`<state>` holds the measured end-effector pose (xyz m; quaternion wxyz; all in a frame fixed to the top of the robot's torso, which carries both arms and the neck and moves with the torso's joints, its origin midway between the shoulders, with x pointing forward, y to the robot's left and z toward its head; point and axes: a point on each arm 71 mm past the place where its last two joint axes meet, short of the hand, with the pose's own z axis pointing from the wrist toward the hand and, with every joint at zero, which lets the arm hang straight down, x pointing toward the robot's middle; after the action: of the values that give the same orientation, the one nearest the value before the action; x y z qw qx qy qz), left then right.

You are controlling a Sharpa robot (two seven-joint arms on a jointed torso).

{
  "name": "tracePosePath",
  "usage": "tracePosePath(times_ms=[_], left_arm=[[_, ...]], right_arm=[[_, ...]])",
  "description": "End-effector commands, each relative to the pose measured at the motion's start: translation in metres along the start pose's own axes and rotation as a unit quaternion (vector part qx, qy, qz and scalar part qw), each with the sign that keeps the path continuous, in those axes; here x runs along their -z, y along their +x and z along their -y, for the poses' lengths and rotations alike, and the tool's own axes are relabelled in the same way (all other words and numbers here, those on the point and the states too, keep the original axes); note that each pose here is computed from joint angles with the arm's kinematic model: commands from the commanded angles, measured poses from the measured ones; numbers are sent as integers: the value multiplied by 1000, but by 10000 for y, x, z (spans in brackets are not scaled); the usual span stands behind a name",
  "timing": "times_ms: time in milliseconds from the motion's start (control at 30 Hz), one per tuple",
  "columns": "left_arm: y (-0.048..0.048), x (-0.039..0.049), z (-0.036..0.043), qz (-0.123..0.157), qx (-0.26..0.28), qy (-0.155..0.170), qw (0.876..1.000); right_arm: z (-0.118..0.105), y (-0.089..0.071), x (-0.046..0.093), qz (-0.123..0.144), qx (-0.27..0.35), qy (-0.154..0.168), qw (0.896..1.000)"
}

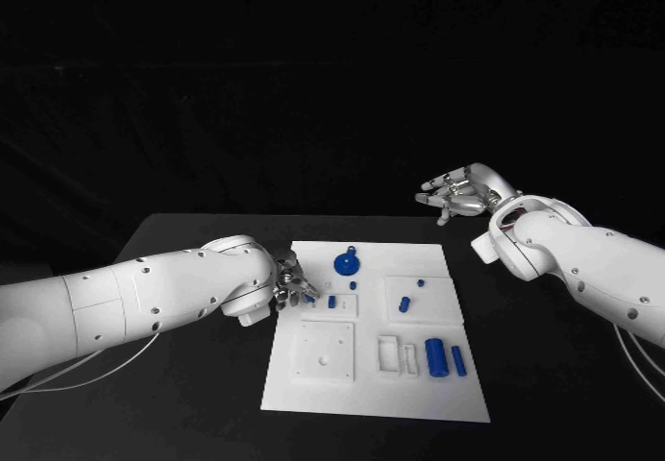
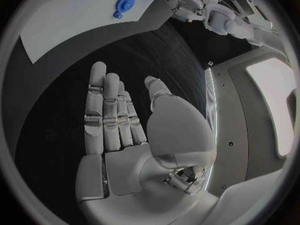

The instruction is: Assemble the parts on the task board

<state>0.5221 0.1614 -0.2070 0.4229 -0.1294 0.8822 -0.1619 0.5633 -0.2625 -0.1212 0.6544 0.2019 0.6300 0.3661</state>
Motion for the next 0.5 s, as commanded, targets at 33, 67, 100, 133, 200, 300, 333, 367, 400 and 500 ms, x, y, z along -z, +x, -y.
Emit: tracePosePath(times_ms=[33,67,100,133,200,300,333,367,400,500], left_arm=[[11,-6,49,18,-22,7,1000],[16,-9,57,20,-26,8,999],[21,-14,66,21,-30,9,999],[25,-17,72,22,-32,10,999],[30,-24,81,24,-37,10,999],[38,-32,90,26,-46,11,999],[42,-34,92,27,-50,11,998],[47,-36,94,29,-55,12,998],[51,-37,95,31,-63,12,997],[59,-42,98,34,-77,13,996]], right_arm=[[-2,13,3,-8,0,-4,1000],[-2,14,3,-8,0,-4,1000],[-2,15,4,-8,0,-4,1000],[-2,16,4,-8,-1,-4,1000],[-3,18,4,-8,-1,-4,1000],[-3,19,4,-8,-1,-4,1000],[-4,19,4,-8,-1,-4,1000],[-4,19,5,-8,-1,-4,1000],[-4,19,5,-8,-1,-5,1000],[-4,20,4,-8,-1,-5,1000]])
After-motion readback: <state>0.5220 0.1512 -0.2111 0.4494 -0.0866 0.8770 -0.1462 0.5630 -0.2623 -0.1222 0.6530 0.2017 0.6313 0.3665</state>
